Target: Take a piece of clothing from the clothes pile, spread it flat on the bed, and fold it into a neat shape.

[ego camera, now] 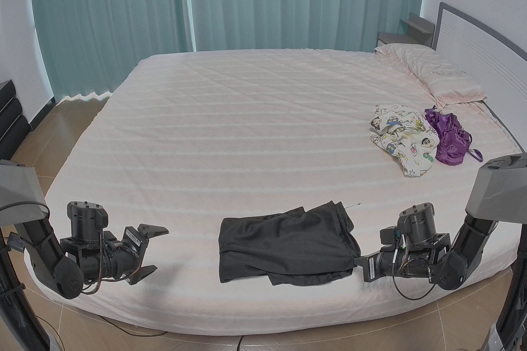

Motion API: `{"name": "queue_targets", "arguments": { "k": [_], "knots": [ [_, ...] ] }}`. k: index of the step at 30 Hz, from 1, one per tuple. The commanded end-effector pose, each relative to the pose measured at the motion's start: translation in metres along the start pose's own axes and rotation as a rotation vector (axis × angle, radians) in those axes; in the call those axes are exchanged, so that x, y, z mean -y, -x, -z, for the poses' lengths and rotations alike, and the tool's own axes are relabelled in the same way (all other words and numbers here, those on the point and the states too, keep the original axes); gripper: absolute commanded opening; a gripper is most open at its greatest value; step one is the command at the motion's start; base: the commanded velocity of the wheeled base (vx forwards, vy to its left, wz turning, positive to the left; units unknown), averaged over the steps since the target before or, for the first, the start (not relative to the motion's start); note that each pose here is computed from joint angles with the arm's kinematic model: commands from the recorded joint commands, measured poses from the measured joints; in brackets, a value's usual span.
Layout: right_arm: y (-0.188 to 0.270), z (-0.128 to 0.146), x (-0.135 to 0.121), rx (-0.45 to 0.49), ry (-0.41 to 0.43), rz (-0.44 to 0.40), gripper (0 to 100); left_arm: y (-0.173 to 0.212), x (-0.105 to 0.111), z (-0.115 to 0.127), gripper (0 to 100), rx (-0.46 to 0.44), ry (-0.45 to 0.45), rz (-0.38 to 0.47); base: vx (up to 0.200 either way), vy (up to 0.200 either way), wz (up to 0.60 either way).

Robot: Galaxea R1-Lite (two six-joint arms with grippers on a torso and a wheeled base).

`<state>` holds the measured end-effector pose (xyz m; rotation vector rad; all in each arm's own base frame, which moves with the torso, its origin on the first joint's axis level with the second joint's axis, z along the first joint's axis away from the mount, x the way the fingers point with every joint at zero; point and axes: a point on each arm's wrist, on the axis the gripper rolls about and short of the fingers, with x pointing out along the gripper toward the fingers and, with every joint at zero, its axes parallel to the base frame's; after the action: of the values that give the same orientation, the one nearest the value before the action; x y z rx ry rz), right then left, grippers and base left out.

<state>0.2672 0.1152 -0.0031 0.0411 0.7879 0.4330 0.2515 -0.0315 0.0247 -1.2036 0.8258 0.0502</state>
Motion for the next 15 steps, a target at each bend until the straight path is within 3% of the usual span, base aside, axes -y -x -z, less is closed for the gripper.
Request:
{"name": "queue_targets", "arguments": {
  "k": [1,7,8,11,15],
  "knots": [
    [0.001,0.002,0.008,-0.010,0.017,0.019,0,0.000,0.000,0.000,100,0.000,0.001,-0.002,0.000,0.000,0.00],
    [-0.003,0.009,0.013,-0.041,0.044,0.031,0,0.000,0.000,0.000,100,0.000,0.001,-0.002,0.000,0.000,0.00],
    [-0.003,0.010,0.013,-0.044,0.046,0.031,100,0.000,0.000,0.000,100,0.000,0.001,-0.002,0.000,0.000,0.00],
    [-0.001,0.008,0.011,-0.033,0.050,0.013,100,0.000,0.000,0.000,100,0.000,0.001,-0.002,0.000,0.000,0.00],
    [0.001,-0.013,0.013,0.055,0.030,-0.013,100,0.000,0.000,0.000,100,0.000,0.001,0.000,0.000,0.000,0.00]
  ]
}}
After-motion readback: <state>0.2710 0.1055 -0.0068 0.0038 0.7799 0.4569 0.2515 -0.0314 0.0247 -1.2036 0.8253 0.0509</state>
